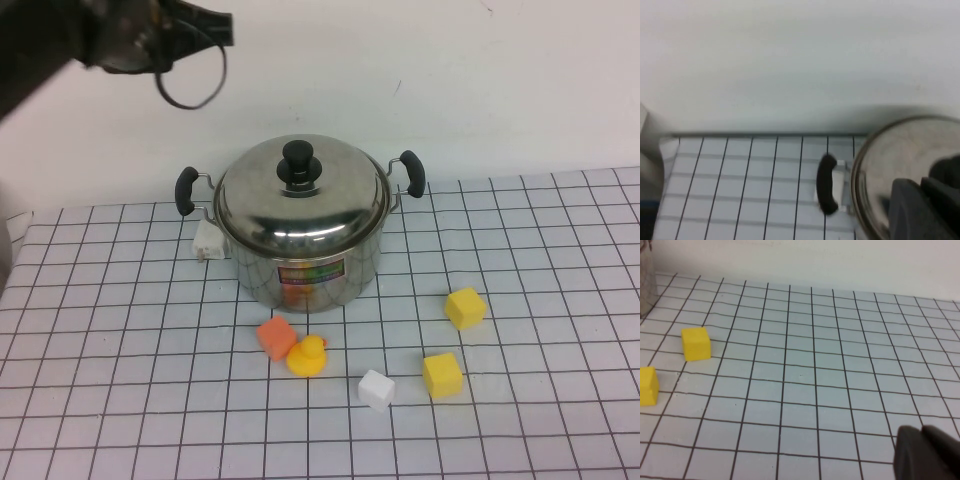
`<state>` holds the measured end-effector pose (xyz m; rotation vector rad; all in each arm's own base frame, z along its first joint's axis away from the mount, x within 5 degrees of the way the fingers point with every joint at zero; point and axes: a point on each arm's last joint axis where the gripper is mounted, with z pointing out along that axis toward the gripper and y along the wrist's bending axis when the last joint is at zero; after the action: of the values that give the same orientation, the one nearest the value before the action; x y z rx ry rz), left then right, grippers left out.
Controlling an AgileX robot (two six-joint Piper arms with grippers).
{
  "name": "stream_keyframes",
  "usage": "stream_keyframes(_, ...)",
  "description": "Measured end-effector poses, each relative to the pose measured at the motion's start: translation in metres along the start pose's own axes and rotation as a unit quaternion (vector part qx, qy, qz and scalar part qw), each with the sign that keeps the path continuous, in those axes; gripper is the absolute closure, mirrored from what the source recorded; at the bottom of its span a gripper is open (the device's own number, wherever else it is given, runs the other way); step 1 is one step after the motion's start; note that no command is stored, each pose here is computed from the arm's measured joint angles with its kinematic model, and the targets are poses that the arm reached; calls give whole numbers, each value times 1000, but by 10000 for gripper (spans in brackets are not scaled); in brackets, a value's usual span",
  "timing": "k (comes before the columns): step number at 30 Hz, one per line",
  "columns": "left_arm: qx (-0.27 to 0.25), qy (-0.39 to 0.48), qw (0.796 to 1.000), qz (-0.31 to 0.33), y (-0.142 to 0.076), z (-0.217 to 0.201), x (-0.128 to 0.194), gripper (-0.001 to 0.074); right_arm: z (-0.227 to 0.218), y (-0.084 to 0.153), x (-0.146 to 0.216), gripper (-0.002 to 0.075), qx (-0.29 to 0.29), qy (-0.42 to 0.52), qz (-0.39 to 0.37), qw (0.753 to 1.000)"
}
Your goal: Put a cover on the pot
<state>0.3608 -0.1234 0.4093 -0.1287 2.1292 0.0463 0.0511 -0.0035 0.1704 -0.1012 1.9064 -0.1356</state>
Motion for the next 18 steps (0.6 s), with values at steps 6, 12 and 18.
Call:
stream_keyframes(6, 38, 23, 999, -13, 15, -46, 0, 735, 0, 0, 0, 717, 0, 0, 0, 1000)
stream_keyframes(12, 51, 18, 998, -16, 40, -86, 21, 736, 0, 0, 0, 717, 0, 0, 0, 1000)
stream_keyframes(18, 55, 5, 998, -30, 70, -126, 53, 736, 0, 0, 0, 717, 0, 0, 0, 1000)
